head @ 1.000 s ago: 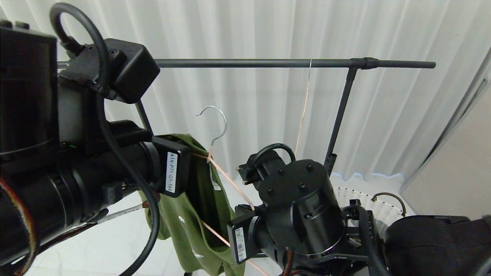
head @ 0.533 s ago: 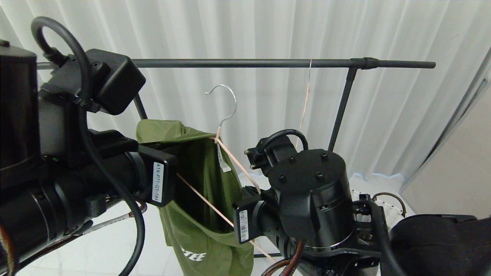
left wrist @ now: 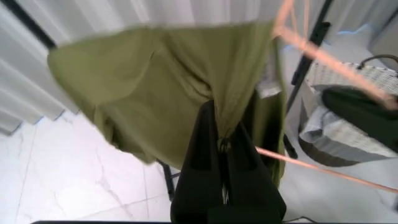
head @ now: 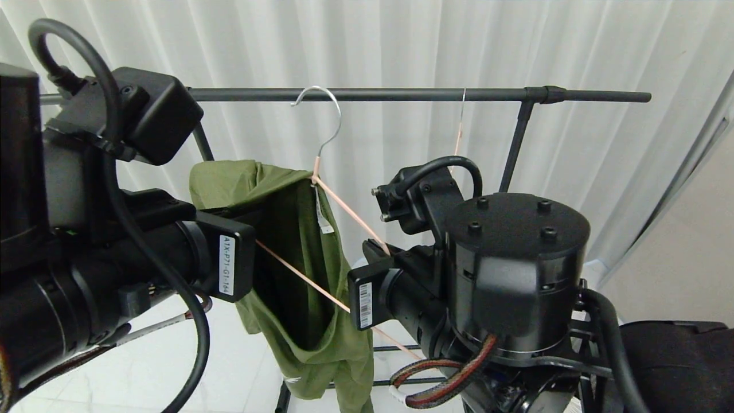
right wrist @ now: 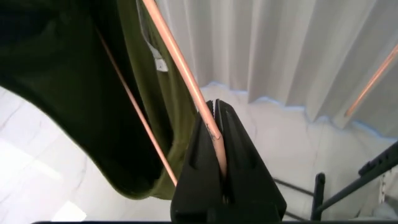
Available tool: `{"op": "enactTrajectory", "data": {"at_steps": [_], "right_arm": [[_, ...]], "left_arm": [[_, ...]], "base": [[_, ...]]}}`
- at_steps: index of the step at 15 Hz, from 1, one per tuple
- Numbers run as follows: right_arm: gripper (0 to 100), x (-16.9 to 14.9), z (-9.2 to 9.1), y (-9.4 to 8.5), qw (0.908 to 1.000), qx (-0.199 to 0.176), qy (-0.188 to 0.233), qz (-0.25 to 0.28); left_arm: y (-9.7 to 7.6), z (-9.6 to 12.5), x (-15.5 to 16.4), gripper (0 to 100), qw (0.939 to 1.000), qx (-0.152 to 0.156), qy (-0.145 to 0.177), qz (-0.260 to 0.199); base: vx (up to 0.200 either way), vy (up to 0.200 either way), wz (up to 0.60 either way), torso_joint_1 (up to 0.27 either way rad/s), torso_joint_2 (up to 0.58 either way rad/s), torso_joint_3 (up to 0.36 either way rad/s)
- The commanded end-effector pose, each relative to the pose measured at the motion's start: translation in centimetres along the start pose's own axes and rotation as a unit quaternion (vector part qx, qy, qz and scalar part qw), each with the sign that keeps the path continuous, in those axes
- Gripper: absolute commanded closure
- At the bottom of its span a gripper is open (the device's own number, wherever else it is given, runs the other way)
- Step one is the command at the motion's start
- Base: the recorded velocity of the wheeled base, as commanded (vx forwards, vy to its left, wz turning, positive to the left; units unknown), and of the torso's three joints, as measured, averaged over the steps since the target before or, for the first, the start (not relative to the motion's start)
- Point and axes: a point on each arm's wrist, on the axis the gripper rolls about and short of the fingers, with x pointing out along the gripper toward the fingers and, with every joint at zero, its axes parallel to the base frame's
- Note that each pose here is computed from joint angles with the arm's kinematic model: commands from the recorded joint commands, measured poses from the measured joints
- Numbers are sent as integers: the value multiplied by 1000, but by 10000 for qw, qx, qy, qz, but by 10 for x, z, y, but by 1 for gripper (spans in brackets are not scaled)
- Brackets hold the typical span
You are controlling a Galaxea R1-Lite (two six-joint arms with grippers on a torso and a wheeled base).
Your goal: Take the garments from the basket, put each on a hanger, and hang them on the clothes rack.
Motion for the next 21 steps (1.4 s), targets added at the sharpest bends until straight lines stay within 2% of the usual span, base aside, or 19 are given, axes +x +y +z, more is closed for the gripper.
{"op": "enactTrajectory", "data": {"at_steps": [1, 4, 8, 9, 15, 17, 18, 20, 21], "right_arm": [[100, -1, 4, 0, 9999, 16, -98, 13], [100, -3, 11, 0, 9993, -89, -353, 55], [100, -4, 17, 1, 9981, -158, -585, 82], [100, -4, 18, 1, 9979, -177, -623, 85], [100, -3, 24, -2, 9961, -305, -831, 38], [100, -4, 21, -18, 9950, -538, -828, -150], [100, -10, 17, -29, 9939, -679, -837, -223], [100, -29, 5, -45, 9930, -917, -706, -229], [100, -38, 0, -50, 9925, -1033, -620, -207]], "left_arm": [[6, 0, 4, 100, 9998, -55, 32, 174], [10, 2, 5, 100, 9996, -106, 7, 267], [7, 1, 3, 100, 9999, -78, 15, 142], [6, 1, 3, 0, 9999, -76, 14, 128], [13, -8, -6, 0, 9999, -74, 21, 135], [22, -19, -20, 0, 9999, -55, -28, 111], [30, -21, -32, 0, 9998, -14, -174, -2], [44, -19, -51, 0, 9969, 273, -523, -524], [49, -20, -52, 0, 9946, 528, -592, -672]], "base": [[0, 0, 0, 0, 0, 0], [0, 0, 0, 0, 0, 0], [0, 0, 0, 0, 0, 0], [0, 0, 0, 0, 0, 0], [0, 0, 0, 0, 0, 0], [0, 0, 0, 0, 0, 0], [0, 0, 0, 0, 0, 0], [0, 0, 0, 0, 0, 0], [0, 0, 0, 0, 0, 0]]}}
